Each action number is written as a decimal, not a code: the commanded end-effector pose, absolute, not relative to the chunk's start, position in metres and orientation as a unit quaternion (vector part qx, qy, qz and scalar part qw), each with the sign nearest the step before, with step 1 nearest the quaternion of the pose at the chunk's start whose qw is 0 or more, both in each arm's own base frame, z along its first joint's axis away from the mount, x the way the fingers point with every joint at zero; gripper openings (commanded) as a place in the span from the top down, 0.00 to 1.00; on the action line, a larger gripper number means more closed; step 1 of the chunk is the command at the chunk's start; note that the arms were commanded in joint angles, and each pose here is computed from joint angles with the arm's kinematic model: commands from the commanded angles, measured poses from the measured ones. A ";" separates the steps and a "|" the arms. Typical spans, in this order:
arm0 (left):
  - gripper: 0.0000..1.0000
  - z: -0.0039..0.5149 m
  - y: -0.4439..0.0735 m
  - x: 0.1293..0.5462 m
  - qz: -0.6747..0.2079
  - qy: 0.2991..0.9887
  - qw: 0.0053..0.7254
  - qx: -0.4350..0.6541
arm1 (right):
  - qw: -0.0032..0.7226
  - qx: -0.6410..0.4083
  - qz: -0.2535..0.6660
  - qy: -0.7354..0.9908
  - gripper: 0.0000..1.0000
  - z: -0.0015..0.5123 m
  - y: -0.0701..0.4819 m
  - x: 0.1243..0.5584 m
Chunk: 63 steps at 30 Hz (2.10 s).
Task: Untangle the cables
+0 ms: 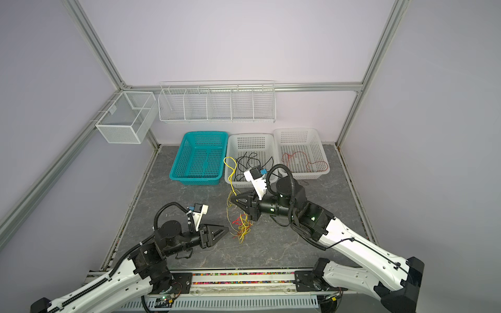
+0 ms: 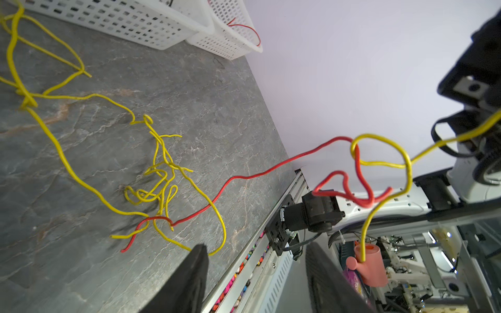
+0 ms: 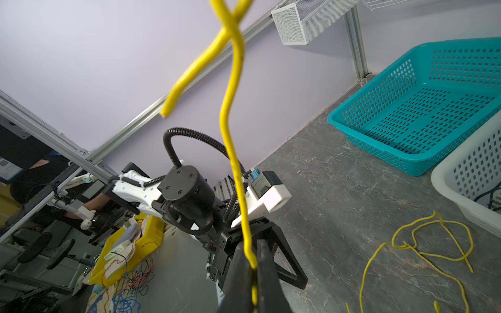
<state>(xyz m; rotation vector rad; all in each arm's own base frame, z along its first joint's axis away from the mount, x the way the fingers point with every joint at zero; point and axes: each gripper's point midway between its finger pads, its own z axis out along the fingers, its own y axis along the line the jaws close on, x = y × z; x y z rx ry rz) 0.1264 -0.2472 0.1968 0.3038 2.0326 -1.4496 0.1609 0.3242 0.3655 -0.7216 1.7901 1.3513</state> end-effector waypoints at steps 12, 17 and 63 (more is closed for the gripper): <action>0.42 0.234 -0.257 0.137 -0.552 0.667 0.460 0.196 | 0.363 -0.231 0.571 0.700 0.94 0.401 0.326 0.166; 0.41 0.244 -0.265 0.134 -0.563 0.642 0.473 0.217 | 0.363 -0.214 0.586 0.692 0.94 0.416 0.324 0.165; 0.35 0.285 -0.293 0.120 -0.531 0.550 0.539 0.355 | 0.385 -0.172 0.620 0.662 0.94 0.468 0.338 0.168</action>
